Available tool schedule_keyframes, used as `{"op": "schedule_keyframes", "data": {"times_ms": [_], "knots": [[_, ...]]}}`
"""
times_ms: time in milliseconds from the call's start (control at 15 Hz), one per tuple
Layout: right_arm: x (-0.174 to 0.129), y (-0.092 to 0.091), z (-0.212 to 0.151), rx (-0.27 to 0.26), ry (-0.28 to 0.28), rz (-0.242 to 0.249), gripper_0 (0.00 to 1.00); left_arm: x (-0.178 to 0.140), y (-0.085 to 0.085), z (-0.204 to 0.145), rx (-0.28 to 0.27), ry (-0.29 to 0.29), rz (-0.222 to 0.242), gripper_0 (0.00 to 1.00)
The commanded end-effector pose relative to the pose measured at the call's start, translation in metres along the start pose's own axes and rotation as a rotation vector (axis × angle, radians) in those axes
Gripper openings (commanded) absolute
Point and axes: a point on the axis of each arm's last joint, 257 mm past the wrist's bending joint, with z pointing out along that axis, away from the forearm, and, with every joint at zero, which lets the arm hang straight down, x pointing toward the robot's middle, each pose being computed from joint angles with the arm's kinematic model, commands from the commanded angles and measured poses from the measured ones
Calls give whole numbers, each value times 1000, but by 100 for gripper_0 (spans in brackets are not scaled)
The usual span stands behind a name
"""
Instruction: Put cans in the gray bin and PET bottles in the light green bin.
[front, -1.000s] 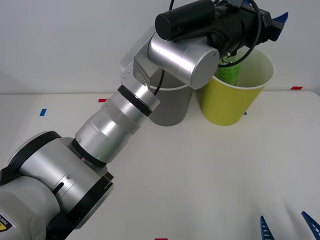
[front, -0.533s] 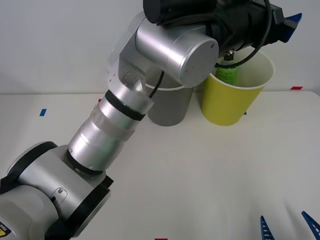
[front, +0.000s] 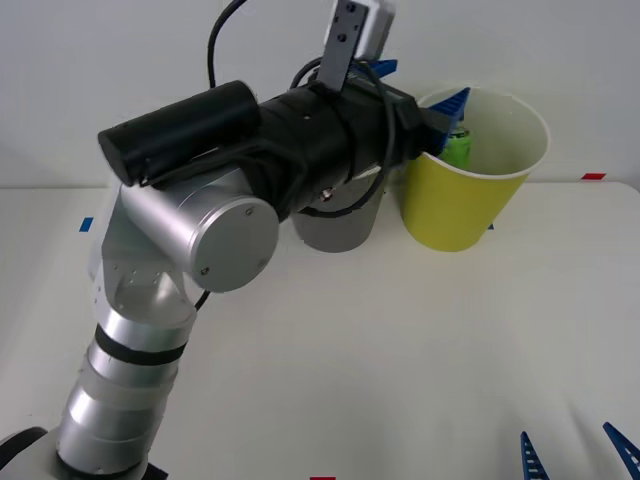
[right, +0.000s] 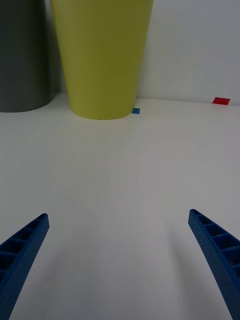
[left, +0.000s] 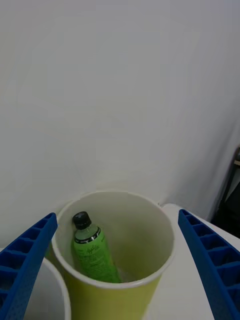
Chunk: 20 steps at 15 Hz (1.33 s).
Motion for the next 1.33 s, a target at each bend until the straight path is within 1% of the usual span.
{"op": "schedule_keyframes", "data": {"times_ms": [67,133,200,267,333,400,467,600,733,933,1000,1067,1133,1200,1267,1333], "knots": [[0,0,0,0,0,0,97,24,40,-48,-103,19,13,81],[0,0,0,0,0,0,97,32,50,-62,-134,27,11,81],[0,0,0,0,0,0,97,46,64,-81,-177,46,-3,81],[0,0,0,0,0,0,97,57,70,-95,-206,61,-13,81],[0,0,0,0,0,0,97,65,72,-108,-225,72,-25,81],[0,0,0,0,0,0,97,75,76,-127,-258,84,-40,81],[0,0,0,0,0,0,97,83,75,-140,-277,96,-55,81],[0,0,0,0,0,0,97,98,69,-167,-305,126,-83,81],[0,0,0,0,0,0,97,110,64,-184,-316,153,-106,81],[0,0,0,0,0,0,97,134,64,-206,-351,208,-140,81],[0,0,0,0,0,0,97,145,65,-214,-373,223,-169,82],[0,0,0,0,0,0,97,150,66,-219,-387,229,-182,81],[0,0,0,0,0,0,97,154,69,-223,-396,236,-187,82],[0,0,0,0,0,0,97,158,73,-229,-410,250,-182,81],[0,0,0,0,0,0,97,163,74,-232,-417,261,-182,81],[0,0,0,0,0,0,97,161,78,-235,-428,251,-177,81]]}}
